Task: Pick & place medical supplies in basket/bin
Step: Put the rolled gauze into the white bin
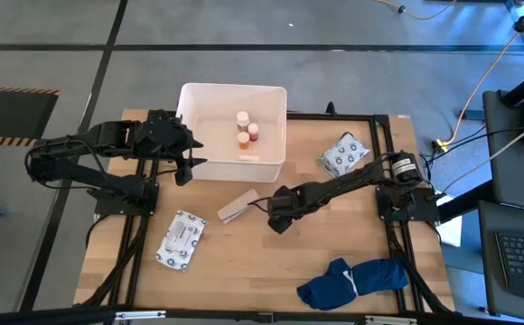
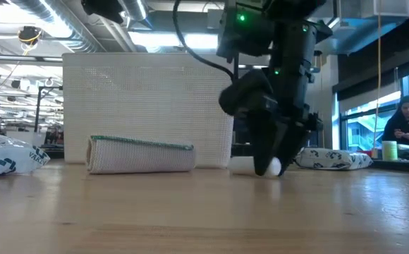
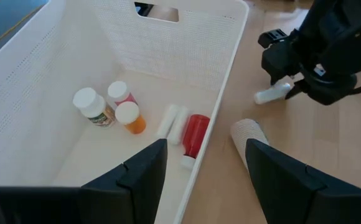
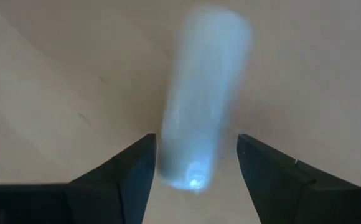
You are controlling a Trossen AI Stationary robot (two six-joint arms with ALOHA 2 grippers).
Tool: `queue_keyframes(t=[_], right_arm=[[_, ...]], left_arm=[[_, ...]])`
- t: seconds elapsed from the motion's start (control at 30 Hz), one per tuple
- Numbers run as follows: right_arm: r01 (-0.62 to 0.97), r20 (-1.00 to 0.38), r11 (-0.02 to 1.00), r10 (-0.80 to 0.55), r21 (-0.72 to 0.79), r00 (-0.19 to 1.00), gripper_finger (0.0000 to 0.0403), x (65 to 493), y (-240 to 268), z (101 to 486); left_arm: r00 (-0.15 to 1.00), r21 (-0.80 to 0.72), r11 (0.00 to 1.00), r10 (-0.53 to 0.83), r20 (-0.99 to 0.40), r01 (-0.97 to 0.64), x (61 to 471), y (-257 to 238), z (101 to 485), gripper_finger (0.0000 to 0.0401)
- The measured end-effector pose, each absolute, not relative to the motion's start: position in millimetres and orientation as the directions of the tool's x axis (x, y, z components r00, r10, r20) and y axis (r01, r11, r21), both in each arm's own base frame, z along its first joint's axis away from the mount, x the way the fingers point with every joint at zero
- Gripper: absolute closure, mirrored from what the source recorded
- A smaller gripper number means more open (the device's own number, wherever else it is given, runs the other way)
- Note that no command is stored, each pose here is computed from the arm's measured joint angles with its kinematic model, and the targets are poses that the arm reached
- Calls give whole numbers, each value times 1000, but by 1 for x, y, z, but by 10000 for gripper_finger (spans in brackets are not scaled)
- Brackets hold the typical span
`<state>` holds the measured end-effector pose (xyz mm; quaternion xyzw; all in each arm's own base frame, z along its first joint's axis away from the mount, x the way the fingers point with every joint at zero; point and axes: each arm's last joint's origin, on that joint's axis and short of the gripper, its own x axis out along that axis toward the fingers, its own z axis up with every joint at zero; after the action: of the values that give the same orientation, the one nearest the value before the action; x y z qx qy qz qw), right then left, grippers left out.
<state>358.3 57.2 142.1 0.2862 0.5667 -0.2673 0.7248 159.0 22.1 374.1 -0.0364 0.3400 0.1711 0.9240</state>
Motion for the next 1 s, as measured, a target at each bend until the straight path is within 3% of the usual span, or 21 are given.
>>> queue_keyframes(t=[0.3, 0.63, 0.7, 0.8, 0.9, 1.0], right_arm=[[701, -974, 707, -79, 94, 211, 194, 354, 54, 137], [628, -976, 777, -95, 50, 195, 321, 353, 53, 137], [567, -980, 820, -41, 78, 195, 344, 355, 55, 140], [403, -969, 889, 148, 219, 200, 363, 362, 62, 149], [225, -917, 895, 343, 385, 206, 365, 370, 73, 166], [97, -866, 872, 451, 479, 216, 354, 379, 78, 192]], left_arm=[[710, 48, 939, 291, -641, -341, 159, 22, 374, 189], [709, 50, 937, 295, -640, -345, 159, 22, 374, 189], [709, 50, 937, 295, -640, -345, 159, 22, 374, 189], [710, 50, 937, 295, -640, -345, 159, 22, 374, 189], [710, 50, 937, 295, -640, -345, 159, 22, 374, 189], [710, 49, 938, 294, -640, -344, 159, 22, 374, 189]])
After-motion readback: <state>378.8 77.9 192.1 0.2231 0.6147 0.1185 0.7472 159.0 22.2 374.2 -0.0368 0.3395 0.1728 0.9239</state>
